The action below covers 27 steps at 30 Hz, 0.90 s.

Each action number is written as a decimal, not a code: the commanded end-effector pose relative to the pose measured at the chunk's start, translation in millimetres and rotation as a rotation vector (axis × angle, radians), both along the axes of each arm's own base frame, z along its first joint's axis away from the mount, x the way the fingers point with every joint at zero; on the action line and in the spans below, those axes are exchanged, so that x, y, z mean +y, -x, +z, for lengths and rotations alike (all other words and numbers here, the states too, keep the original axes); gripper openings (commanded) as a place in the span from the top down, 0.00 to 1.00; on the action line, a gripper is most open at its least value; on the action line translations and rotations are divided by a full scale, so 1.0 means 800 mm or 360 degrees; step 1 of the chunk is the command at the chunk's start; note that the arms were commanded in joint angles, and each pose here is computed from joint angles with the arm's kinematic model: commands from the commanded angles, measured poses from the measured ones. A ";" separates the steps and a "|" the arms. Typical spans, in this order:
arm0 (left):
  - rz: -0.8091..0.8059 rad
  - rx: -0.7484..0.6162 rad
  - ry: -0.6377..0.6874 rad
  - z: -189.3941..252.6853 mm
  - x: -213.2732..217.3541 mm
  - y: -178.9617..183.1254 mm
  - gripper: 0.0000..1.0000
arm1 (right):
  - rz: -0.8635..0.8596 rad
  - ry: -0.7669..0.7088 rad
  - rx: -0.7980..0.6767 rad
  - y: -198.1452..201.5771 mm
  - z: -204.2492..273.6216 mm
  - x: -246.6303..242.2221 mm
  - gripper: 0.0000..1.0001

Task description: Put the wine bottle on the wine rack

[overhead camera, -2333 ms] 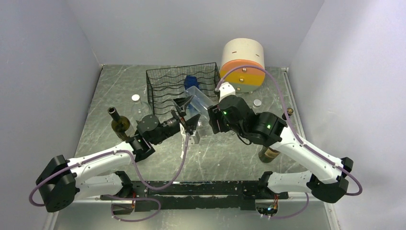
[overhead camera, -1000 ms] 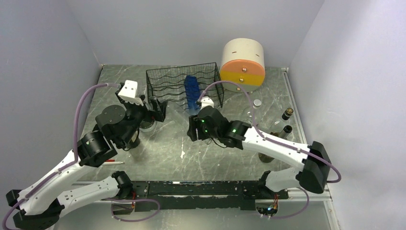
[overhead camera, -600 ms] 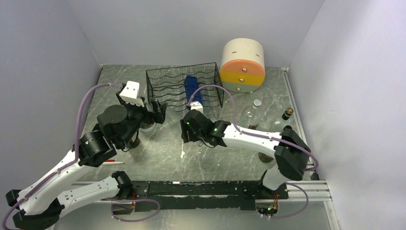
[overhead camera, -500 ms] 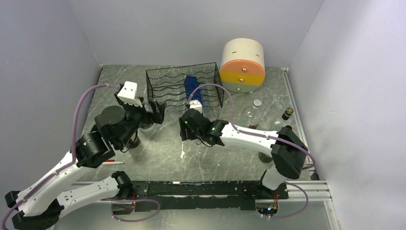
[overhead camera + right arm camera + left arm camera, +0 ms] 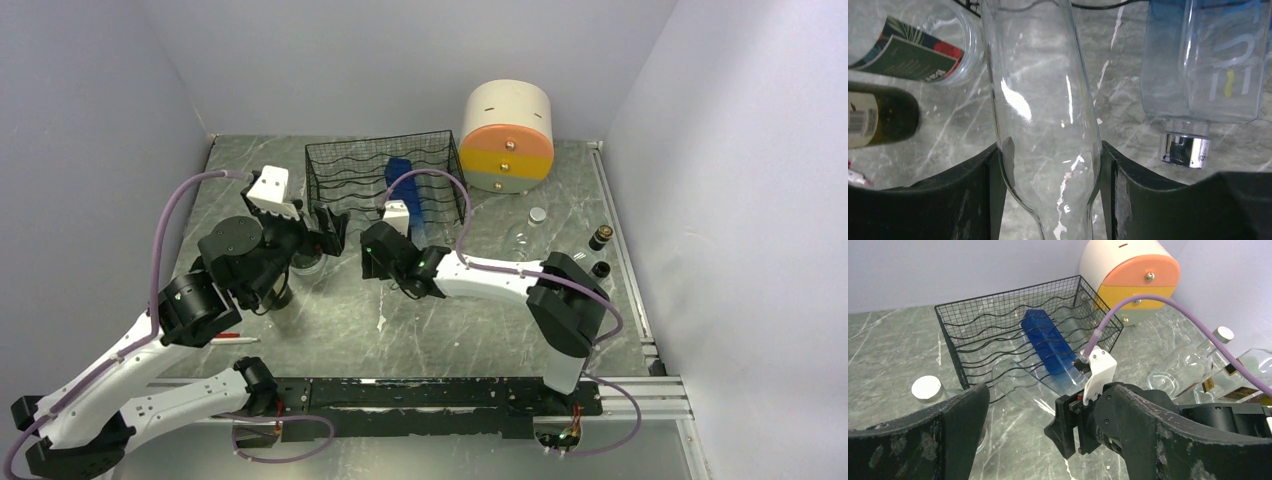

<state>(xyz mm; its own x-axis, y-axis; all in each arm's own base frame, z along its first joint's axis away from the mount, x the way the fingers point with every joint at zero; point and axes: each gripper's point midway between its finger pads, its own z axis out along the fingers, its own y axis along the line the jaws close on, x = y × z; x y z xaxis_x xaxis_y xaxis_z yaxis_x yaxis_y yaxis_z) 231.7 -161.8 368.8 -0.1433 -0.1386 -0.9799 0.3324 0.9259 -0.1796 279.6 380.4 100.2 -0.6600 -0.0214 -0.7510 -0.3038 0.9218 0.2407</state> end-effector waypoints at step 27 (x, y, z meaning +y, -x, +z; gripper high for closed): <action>-0.0127 0.0106 0.0003 0.004 -0.003 0.022 0.03 | -0.0541 -0.0283 -0.0248 -0.175 -0.019 0.055 0.94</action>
